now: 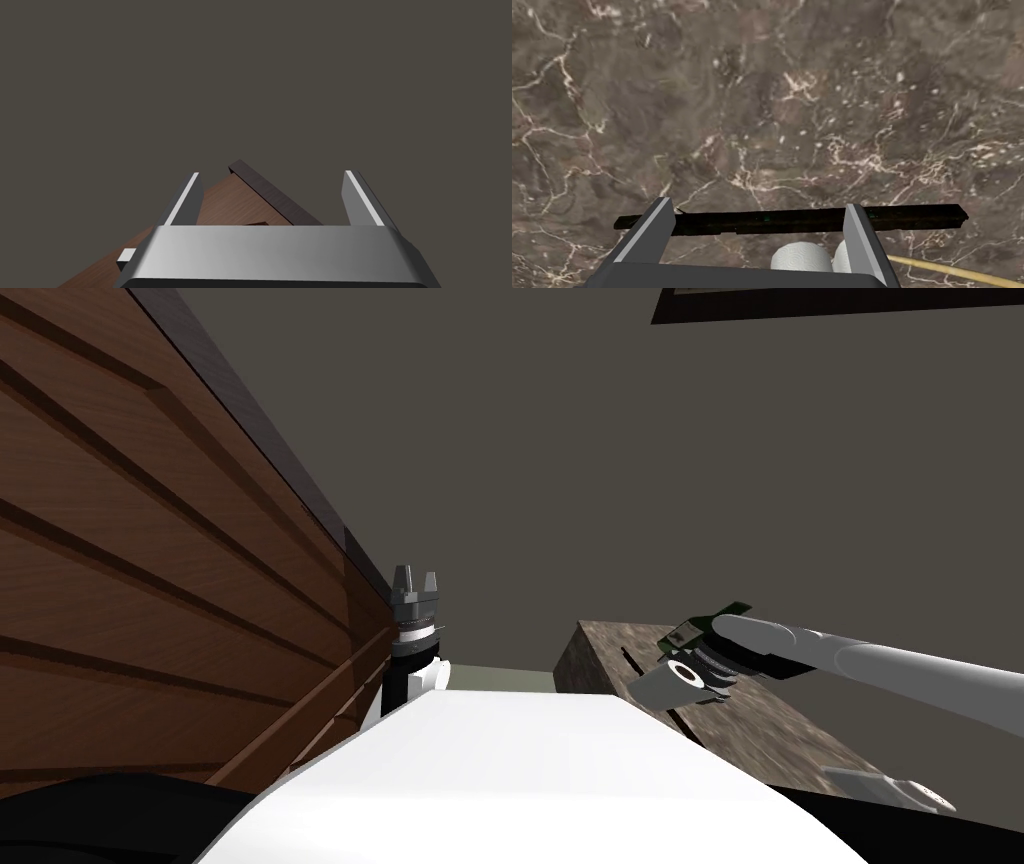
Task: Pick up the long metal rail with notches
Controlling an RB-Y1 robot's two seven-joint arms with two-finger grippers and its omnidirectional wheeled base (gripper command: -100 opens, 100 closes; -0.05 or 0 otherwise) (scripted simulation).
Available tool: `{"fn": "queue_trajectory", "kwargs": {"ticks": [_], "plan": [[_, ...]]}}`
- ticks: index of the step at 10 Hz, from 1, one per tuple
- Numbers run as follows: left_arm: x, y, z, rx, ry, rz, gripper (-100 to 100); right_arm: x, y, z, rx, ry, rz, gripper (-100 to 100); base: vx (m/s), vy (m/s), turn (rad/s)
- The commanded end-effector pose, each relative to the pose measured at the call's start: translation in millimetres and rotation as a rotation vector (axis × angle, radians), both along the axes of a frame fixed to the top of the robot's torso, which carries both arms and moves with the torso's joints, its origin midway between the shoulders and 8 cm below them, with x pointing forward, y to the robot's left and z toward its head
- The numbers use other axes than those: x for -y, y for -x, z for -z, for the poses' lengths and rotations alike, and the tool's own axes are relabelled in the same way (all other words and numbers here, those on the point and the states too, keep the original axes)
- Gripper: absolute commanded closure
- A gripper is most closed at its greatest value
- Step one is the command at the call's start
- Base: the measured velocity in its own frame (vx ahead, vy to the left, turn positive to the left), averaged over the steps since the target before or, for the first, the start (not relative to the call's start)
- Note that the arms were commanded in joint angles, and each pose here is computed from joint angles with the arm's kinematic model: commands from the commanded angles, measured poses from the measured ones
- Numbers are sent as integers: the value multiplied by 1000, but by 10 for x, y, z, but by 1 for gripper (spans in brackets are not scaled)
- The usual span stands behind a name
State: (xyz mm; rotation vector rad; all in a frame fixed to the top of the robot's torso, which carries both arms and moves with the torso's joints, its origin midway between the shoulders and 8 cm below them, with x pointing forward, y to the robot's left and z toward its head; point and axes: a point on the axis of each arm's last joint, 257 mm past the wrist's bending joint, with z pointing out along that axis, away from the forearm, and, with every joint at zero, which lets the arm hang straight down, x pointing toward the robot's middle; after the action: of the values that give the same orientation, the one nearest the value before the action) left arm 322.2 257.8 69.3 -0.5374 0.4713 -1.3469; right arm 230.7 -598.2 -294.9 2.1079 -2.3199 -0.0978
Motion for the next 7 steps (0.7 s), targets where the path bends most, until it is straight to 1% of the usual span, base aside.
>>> {"fn": "queue_trajectory", "kwargs": {"ticks": [1,2,3,4,5,6,7], "plan": [[0,0,0,0,0,0,0,-10,-3,0,1,0,-37,-100,-3,-7,-1],[0,0,0,0,0,0,0,-60,-30,8,1,5,-117,-100,-8,-15,16],[0,0,0,0,0,0,0,-60,-30,8,2,4,-139,-100,-10,-18,15],[0,0,0,0,0,0,0,-111,-57,19,2,9,-210,-100,-7,-27,22],[0,0,0,0,0,0,0,-111,-57,19,3,8,-237,-100,-8,-24,15],[0,0,0,0,0,0,0,-163,-84,32,4,13,-303,-100,-7,-26,26],[0,0,0,0,0,0,0,-163,-84,32,5,11,-334,-100,-5,-20,15]]}}
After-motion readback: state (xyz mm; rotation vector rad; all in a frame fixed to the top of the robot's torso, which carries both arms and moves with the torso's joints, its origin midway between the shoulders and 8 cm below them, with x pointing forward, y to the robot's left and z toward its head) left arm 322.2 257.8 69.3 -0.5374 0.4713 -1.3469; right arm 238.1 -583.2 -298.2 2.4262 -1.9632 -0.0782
